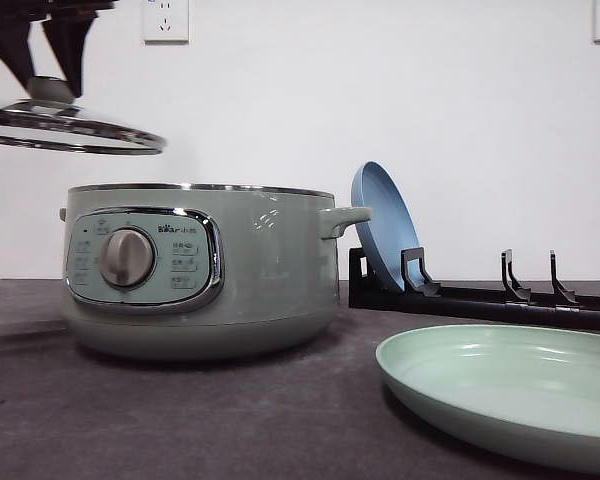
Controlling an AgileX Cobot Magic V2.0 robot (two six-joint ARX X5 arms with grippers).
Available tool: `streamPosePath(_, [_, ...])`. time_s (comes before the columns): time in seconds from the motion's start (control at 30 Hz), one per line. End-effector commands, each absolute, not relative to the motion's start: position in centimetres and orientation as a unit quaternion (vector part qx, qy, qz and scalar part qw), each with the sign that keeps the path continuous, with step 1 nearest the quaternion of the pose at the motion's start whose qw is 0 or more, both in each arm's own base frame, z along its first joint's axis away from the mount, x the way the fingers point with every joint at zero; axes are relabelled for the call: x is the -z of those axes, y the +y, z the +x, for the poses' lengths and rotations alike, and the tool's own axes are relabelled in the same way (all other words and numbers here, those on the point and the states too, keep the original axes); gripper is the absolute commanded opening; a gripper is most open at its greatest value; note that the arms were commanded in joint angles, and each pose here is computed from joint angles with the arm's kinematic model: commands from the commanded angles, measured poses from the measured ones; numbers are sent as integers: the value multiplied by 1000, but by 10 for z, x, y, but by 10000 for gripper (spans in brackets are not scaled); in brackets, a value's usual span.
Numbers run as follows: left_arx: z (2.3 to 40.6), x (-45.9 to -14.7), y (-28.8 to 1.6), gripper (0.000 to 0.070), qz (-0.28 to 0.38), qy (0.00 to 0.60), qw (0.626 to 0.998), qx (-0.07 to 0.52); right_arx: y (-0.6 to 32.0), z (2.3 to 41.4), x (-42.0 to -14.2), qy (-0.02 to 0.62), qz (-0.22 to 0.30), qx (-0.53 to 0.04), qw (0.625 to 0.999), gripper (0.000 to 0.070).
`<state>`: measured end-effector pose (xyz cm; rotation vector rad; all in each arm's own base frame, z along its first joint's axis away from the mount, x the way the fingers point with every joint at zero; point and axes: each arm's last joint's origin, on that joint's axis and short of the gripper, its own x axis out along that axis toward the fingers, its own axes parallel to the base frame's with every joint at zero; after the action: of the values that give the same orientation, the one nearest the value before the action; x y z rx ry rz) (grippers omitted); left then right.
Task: Transfer potato from steamer to green plate
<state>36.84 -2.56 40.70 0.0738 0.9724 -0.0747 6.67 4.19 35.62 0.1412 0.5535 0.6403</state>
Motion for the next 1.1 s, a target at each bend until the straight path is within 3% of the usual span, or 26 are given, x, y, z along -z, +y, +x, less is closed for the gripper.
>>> streamPosePath(0.0, [365,-424,-22,0,29,431,901,32,42,67,-360,261,69,-312,911,700])
streamPosePath(0.27, [365,-424,-14,0,24,431,902,21,59,95,-356,314,55,-329,889,700])
streamPosePath(0.5, [365,-424,-14,0,24,431,902,21,95,153,-368,371,29,-363,854,700])
streamPosePath(0.73, [365,-424,-14,0,23,432,901,21,155,223,-379,415,-6,-384,825,700])
streamPosePath(1.07, [365,-424,-14,0,19,432,901,19,254,300,-357,454,-73,-408,789,700])
